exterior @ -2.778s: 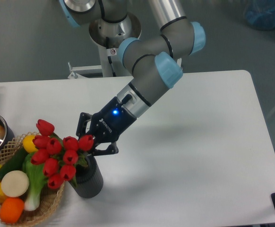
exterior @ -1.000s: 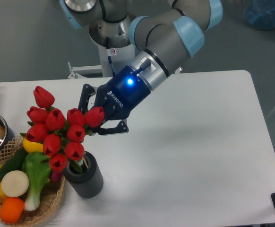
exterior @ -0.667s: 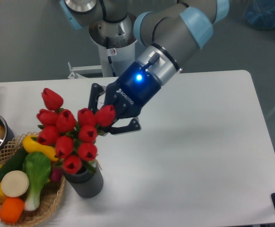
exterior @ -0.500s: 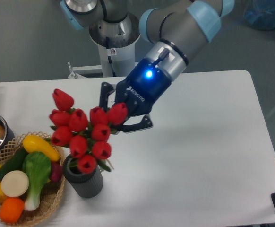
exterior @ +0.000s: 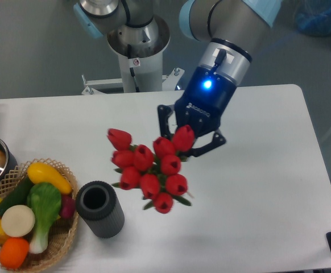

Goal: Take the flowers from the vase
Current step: 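Carry the tulip bunch away from the vase over the table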

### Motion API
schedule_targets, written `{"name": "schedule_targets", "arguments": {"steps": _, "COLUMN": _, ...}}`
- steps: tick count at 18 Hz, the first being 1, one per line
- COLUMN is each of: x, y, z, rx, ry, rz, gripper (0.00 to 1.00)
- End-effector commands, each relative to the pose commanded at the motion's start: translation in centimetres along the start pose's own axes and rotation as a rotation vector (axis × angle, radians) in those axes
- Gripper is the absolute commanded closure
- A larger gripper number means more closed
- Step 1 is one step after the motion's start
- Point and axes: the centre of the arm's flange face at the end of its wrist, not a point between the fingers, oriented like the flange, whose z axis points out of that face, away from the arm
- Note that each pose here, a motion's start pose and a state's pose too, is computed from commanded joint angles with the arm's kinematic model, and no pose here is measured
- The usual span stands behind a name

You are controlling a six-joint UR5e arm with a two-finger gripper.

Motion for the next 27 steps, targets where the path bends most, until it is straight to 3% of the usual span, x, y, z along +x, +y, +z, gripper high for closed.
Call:
{"name": "schedule_targets", "arguments": {"steps": 5, "x": -2.3, "y": 3.6, "z": -1.6, "rx": -0.022, "ry": -0.033, "rz": 0.015, "gripper": 1.00}}
{"name": "schedule_targets", "arguments": {"steps": 10, "x": -4.2, "y": 6.8, "z": -3.3, "rx": -0.035, "ry": -0.064, "rz": -0.030, "gripper": 1.00}}
{"name": "schedule_targets", "arguments": {"steps": 15, "x": -6.3, "y": 9.8, "z": -5.0, "rx": -0.057, "ry": -0.091, "rz": 0.000, "gripper": 1.00}}
{"name": "schedule_targets", "arguments": {"steps": 18, "x": -6.8, "y": 10.1, "z": -5.7, "rx": -0.072, "ry": -0.102, "rz": -0.001, "gripper": 1.00}}
{"name": "schedule_targets", "arguments": {"steps": 23, "x": -7.4, "y": 10.5, "z": -6.6, "rx": -0.244, "ry": -0.179, "rz": 0.030, "gripper": 1.00}}
{"name": "schedule_targets", "arguments": {"steps": 27, "x": -6.4, "y": 9.3, "z": -5.2, "rx": -0.372, "ry": -0.199, "rz": 0.085, "gripper": 1.00}}
